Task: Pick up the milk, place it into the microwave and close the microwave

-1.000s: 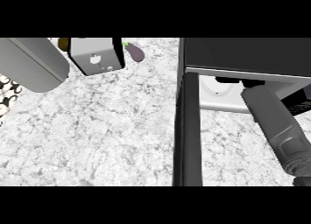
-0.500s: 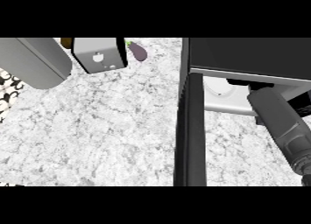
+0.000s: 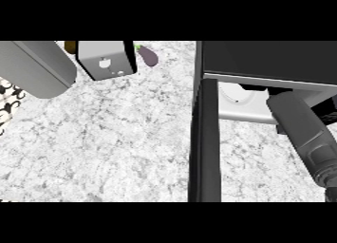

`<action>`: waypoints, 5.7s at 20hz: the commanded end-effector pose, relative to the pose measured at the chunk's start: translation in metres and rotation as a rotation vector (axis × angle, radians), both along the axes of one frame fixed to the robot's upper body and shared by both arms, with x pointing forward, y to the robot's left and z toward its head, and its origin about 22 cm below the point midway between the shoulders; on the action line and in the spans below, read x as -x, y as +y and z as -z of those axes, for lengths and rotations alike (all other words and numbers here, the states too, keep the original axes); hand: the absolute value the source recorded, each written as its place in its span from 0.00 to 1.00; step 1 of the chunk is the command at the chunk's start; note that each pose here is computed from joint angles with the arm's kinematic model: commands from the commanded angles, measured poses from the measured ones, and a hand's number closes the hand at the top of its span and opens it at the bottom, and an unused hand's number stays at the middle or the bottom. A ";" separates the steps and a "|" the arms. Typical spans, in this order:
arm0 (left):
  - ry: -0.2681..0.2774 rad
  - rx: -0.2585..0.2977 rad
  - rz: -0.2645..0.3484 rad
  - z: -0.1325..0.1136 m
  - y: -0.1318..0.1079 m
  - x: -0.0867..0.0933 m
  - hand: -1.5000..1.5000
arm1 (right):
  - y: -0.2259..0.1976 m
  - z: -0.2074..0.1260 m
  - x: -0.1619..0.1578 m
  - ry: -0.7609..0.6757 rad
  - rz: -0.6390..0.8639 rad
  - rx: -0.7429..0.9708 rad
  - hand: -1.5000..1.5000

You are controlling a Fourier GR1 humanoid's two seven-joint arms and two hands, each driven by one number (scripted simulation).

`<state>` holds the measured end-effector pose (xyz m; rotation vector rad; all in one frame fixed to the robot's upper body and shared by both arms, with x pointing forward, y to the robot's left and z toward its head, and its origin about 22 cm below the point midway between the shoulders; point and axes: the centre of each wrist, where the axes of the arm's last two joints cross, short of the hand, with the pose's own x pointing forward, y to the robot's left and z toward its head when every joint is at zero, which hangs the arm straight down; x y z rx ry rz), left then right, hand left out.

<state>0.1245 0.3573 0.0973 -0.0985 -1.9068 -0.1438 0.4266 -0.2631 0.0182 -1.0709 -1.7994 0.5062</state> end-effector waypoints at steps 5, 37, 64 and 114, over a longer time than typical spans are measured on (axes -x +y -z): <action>-0.004 -0.001 0.112 0.008 -0.012 -0.011 0.00 | 0.014 0.009 0.002 0.032 -0.139 -0.174 0.00; 0.104 0.038 0.407 0.009 -0.118 -0.025 1.00 | -0.005 0.157 0.139 0.173 -0.465 -0.825 0.00; 0.152 -0.381 0.634 0.123 -0.296 -0.093 1.00 | -0.100 0.109 0.312 0.112 -0.502 -0.737 0.00; 0.106 0.027 -0.019 0.068 -0.358 -0.183 0.00 | -0.136 -0.138 0.268 -0.073 -0.750 -0.199 1.00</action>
